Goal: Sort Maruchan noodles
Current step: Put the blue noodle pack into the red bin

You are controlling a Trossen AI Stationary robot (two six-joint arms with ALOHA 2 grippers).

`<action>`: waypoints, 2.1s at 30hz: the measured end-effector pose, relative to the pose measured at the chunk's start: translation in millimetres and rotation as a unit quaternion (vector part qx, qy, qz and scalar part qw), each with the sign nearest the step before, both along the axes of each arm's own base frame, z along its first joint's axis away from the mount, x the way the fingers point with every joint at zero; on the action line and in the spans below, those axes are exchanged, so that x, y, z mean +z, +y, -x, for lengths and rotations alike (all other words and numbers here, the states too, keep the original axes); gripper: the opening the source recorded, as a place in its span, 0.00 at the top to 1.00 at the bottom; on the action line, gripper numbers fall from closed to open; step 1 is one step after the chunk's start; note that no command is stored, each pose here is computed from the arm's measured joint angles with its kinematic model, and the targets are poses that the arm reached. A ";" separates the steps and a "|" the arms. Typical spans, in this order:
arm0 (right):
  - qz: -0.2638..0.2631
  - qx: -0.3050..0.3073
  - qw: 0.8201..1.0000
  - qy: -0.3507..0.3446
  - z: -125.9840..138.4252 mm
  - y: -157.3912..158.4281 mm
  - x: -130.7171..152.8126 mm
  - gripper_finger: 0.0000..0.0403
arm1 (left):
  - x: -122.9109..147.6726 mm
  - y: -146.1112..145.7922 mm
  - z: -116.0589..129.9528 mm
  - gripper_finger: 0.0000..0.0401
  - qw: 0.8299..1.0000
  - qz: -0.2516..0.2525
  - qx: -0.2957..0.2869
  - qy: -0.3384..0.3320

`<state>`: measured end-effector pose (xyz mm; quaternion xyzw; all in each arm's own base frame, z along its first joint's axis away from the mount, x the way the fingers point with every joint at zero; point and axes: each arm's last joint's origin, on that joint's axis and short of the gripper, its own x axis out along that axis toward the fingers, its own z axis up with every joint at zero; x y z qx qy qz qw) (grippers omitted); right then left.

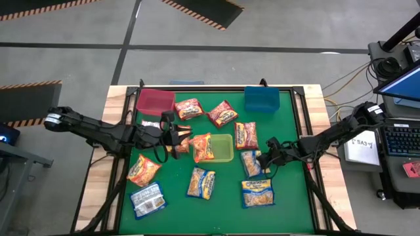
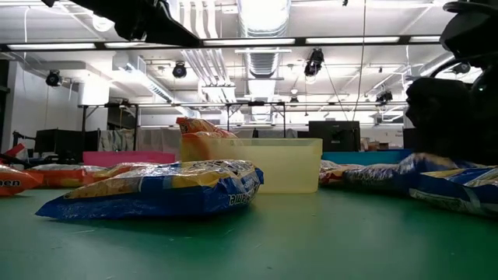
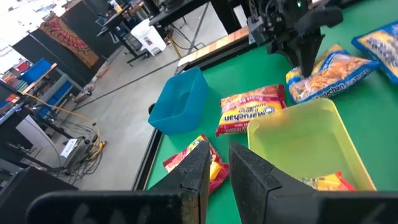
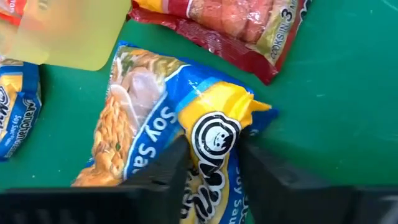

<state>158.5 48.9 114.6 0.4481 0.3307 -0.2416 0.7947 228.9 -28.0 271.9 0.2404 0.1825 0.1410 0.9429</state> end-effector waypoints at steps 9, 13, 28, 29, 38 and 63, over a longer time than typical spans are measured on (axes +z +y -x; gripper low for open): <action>0.034 0.044 0.998 -0.008 -3.3 1.3 5.7 0.96 | 5.5 -0.6 -1.8 0.89 0.998 0.040 0.005 -0.044; 0.057 0.063 0.996 -0.038 -6.8 2.0 13.3 0.96 | 9.3 -2.6 -3.3 0.89 0.995 0.073 -0.019 -0.070; 0.205 0.142 0.945 -0.214 -8.0 0.1 62.4 0.97 | 27.1 -7.4 -5.5 0.89 0.974 0.135 -0.057 -0.171; 0.211 0.144 0.940 -0.227 -8.0 0.1 65.8 0.97 | 27.8 -7.4 -5.5 0.89 0.973 0.138 -0.057 -0.175; 0.189 0.164 0.934 -0.256 -4.8 2.2 72.9 0.97 | 26.2 -8.5 -8.3 0.89 0.963 0.188 -0.050 -0.189; 0.409 0.096 0.844 -0.335 -56.0 -9.7 145.3 0.97 | 71.9 -6.4 11.1 0.89 0.974 0.101 -0.067 -0.191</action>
